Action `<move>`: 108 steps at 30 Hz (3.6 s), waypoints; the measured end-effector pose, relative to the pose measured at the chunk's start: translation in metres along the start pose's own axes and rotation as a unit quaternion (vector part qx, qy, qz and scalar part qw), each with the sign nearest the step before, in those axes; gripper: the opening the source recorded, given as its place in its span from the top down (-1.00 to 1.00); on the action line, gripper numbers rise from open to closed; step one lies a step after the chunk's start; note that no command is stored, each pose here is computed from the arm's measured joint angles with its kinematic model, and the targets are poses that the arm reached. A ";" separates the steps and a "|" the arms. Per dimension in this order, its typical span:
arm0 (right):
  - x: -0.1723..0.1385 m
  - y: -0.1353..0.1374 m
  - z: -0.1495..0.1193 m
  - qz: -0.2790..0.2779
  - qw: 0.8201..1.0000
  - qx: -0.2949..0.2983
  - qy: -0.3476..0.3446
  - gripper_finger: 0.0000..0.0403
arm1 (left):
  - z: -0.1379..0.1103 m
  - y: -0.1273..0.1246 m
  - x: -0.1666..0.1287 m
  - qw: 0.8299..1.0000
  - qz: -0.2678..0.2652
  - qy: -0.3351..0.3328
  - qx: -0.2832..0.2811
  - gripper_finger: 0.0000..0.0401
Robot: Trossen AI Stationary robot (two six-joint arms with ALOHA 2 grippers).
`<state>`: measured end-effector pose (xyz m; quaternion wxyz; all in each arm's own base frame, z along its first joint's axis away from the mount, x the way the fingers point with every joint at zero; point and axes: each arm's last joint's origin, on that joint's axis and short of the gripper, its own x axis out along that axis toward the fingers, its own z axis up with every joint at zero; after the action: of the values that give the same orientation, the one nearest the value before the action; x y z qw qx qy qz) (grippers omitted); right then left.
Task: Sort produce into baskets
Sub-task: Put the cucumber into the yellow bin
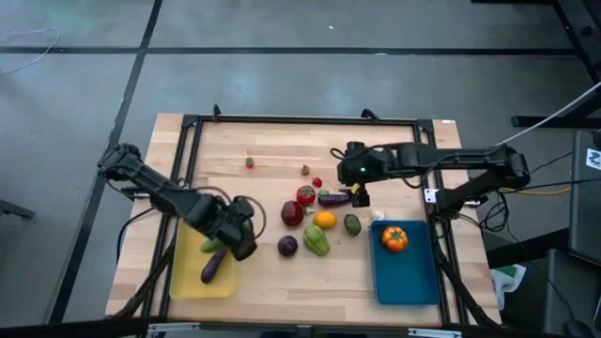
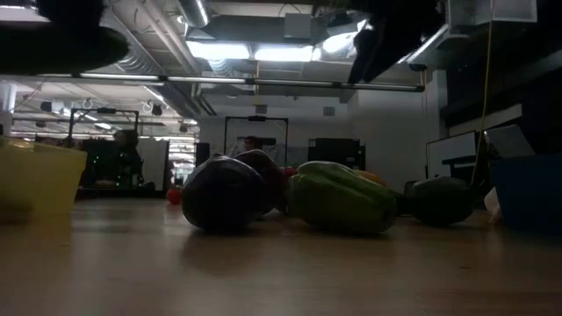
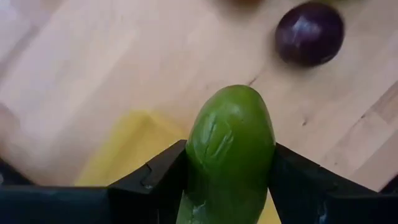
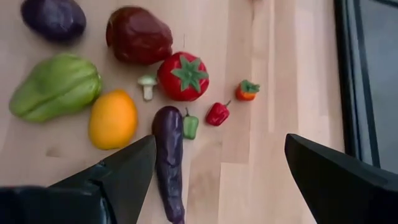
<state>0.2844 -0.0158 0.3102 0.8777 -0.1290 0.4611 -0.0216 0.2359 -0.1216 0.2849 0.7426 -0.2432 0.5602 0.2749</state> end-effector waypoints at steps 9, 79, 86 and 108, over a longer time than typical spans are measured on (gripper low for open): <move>0.024 0.004 0.001 0.011 0.999 -0.018 0.033 -0.74 | -0.048 0.000 0.016 0.995 0.029 0.011 -0.100 0.02; 0.073 0.006 0.017 0.002 1.000 -0.013 0.000 -0.74 | -0.077 0.002 0.036 0.990 0.031 0.061 -0.123 0.02; 0.073 0.006 0.017 0.002 1.000 -0.013 0.000 -0.74 | -0.077 0.001 0.036 0.990 0.026 0.062 -0.127 0.02; 0.072 0.007 0.018 0.007 1.000 -0.011 -0.002 -0.74 | -0.068 0.011 0.055 0.979 0.057 0.135 -0.141 -0.34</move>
<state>0.3398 -0.0169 0.2599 0.8771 -0.1355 0.4607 -0.0099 0.1928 -0.1513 0.2141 0.6010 -0.3479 0.6242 0.3579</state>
